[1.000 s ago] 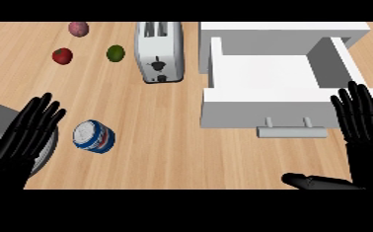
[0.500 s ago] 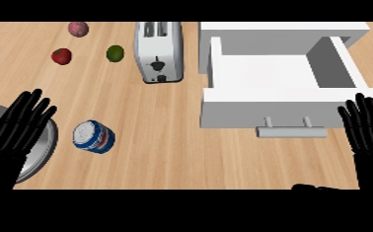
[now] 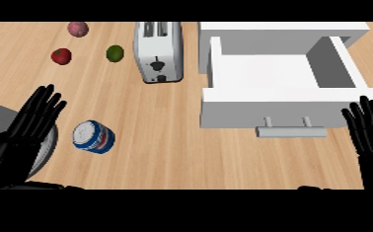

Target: Pick up the can, place it into the drawer and close the drawer

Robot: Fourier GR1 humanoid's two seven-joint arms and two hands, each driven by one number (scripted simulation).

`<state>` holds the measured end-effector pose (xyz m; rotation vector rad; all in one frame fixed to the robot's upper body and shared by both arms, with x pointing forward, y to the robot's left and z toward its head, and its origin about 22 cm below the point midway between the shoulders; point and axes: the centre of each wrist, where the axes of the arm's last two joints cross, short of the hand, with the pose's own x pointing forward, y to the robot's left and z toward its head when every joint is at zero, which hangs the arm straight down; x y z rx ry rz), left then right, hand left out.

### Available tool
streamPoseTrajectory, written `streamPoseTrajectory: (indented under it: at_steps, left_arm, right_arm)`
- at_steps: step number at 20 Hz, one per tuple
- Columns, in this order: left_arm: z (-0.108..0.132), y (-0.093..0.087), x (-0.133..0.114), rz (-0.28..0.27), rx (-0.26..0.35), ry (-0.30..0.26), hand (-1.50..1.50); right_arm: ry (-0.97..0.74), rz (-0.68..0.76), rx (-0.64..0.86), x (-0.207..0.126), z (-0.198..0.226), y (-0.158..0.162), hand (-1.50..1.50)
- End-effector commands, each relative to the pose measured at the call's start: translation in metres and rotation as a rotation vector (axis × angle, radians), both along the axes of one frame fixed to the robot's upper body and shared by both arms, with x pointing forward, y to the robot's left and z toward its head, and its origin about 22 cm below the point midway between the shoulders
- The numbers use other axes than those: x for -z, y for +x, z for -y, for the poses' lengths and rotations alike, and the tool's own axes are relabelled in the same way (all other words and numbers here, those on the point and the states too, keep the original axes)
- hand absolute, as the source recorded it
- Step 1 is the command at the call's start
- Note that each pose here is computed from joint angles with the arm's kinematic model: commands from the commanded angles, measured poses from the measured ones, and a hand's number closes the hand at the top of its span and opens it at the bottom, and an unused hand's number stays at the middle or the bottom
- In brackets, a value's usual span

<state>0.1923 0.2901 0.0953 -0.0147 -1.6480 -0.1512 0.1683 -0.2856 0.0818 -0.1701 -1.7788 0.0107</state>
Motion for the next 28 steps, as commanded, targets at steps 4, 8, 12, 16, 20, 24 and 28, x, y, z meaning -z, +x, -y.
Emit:
streamPoseTrajectory:
  at_steps: [4,8,12,16,20,24,28]
  left_arm:
    - [0.000,0.011,0.030,-0.017,-0.010,-0.006,-1.50]
    - [-0.014,0.016,0.050,-0.006,-0.027,-0.016,-1.50]
    - [0.009,0.020,0.062,-0.043,-0.038,0.016,-1.50]
    - [-0.022,0.018,0.089,-0.038,-0.076,0.032,-1.50]
    - [-0.023,0.014,0.102,-0.036,-0.084,0.021,-1.50]
    - [-0.049,0.015,0.105,-0.047,-0.077,0.021,-1.50]
    - [-0.065,0.022,0.114,-0.049,-0.080,0.030,-1.50]
  right_arm:
    - [-0.003,0.018,0.006,-0.007,0.018,-0.004,-1.50]
    - [-0.016,-0.004,-0.002,-0.001,0.012,-0.003,-1.50]
    - [0.002,-0.010,-0.011,-0.007,0.003,0.014,-1.50]
    - [0.001,0.006,-0.003,0.005,0.034,0.006,-1.50]
    - [-0.012,-0.005,-0.010,0.026,0.012,0.006,-1.50]
    - [-0.001,0.000,0.014,0.017,0.008,0.018,-1.50]
    - [-0.008,0.019,-0.008,0.007,-0.001,0.003,-1.50]
